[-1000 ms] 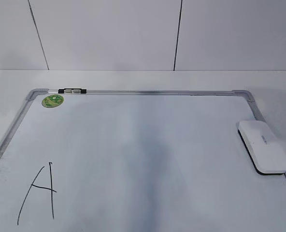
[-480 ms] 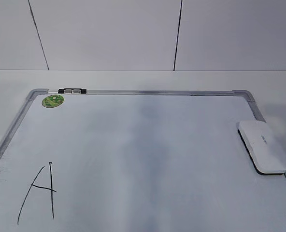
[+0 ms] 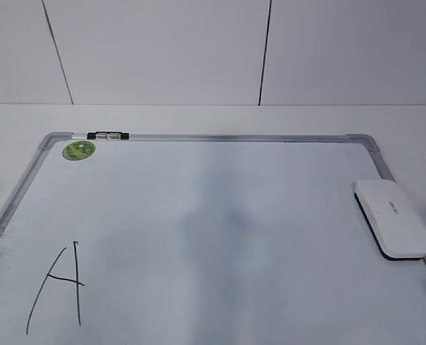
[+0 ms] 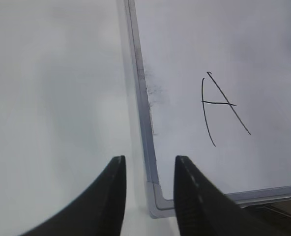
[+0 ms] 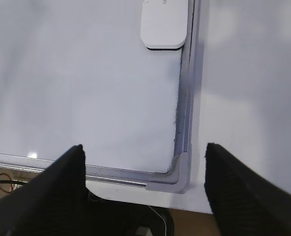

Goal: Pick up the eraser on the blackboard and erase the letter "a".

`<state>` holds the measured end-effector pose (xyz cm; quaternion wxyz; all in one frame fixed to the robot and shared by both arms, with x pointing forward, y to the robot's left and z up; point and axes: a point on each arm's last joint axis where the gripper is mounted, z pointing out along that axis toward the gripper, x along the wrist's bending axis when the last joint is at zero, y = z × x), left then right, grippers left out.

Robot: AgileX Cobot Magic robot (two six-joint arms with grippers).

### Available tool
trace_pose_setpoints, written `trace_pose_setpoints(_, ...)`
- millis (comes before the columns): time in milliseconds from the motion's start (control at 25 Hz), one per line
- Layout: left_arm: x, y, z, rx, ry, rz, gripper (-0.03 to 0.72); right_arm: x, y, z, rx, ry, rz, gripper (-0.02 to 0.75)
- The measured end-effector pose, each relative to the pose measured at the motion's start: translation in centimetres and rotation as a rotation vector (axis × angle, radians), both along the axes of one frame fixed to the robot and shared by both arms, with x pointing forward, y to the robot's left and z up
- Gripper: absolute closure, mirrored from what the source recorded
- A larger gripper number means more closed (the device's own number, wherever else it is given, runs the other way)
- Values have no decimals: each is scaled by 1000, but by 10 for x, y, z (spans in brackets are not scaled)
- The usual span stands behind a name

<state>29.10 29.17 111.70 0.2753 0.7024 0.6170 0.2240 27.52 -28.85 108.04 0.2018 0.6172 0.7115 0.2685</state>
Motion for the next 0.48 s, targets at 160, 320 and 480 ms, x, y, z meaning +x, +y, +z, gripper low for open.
trace_pose_setpoints(160,-20,1,-20,-2,-32,0,443,-15,-2,-9,-23,-84,28,158)
trace_pose_setpoints(320,-33,2,-34,-2,-102,0,443,-28,-3,-19,-46,-152,58,158)
trace_pose_setpoints(480,-39,2,-47,-2,-191,0,443,-42,-5,-24,-47,-245,61,158)
